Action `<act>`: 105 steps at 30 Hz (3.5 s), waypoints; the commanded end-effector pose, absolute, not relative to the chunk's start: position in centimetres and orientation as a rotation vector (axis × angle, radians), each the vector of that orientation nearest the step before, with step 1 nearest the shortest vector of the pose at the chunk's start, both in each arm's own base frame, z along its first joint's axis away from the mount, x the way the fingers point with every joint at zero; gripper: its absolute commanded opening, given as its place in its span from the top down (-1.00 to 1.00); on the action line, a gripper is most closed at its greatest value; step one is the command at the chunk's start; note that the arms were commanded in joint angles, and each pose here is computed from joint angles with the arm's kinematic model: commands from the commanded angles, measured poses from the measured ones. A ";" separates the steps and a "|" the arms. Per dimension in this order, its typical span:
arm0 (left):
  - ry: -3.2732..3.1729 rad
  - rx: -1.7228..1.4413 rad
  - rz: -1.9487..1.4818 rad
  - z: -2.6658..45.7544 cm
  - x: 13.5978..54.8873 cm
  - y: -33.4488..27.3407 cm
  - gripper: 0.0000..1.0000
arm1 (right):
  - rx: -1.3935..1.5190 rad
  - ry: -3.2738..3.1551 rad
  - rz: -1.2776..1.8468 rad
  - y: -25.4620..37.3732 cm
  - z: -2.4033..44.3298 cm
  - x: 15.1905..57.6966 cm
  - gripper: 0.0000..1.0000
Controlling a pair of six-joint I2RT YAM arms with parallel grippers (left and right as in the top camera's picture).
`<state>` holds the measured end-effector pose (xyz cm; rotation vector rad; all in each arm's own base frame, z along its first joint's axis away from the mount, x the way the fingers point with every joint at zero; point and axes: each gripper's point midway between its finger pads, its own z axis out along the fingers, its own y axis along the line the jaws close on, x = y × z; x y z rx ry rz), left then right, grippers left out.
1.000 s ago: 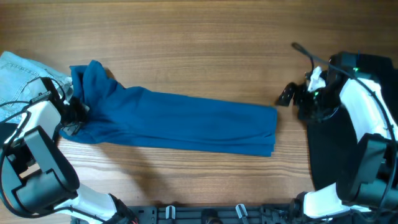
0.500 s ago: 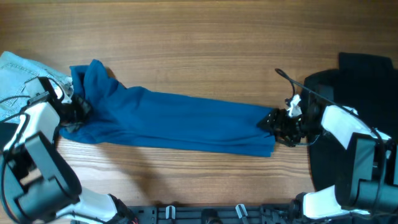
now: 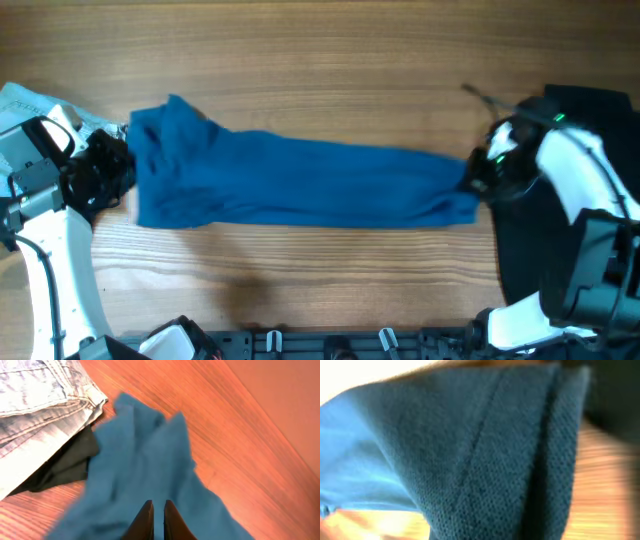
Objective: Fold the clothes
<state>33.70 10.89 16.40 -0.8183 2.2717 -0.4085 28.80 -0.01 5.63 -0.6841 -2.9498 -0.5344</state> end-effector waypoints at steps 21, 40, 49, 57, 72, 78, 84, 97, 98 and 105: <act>2.312 -0.808 -0.428 16.1 32.8 10.2 0.83 | 0.005 -3.211 -0.694 23.4 8.9 35.6 0.85; 2.387 -0.815 -0.349 14.7 31.8 10.4 0.56 | 0.244 -3.282 -0.840 23.8 12.7 36.2 0.19; 2.501 -0.731 -0.407 12.6 32.6 7.0 0.58 | -0.070 -3.105 -0.734 24.5 4.6 35.4 0.75; 2.526 -0.735 -0.413 12.3 32.1 6.7 0.18 | 0.666 -2.847 -1.153 34.1 5.0 30.2 0.81; 2.800 -0.604 -0.571 2.8 32.4 3.6 -0.54 | 0.097 -3.126 -0.808 22.1 7.2 36.0 0.65; 2.841 -0.428 -0.673 -1.1 34.0 0.4 -0.61 | 0.099 -3.151 -0.746 21.7 6.7 36.0 0.61; 2.872 -0.274 -0.704 -2.6 34.1 -2.0 -0.06 | 0.090 -3.158 -0.727 21.5 6.6 36.1 0.61; 2.844 -0.462 -0.510 8.3 35.7 2.9 0.92 | 0.069 -3.124 -0.669 20.8 6.3 35.0 0.60; 2.806 -0.441 -0.500 10.4 36.4 2.9 0.92 | 0.048 -3.130 -0.634 20.4 6.1 35.0 0.60; 2.701 -0.273 -0.515 17.0 37.5 -2.0 0.92 | -0.004 -3.135 -0.460 18.2 3.0 33.6 0.49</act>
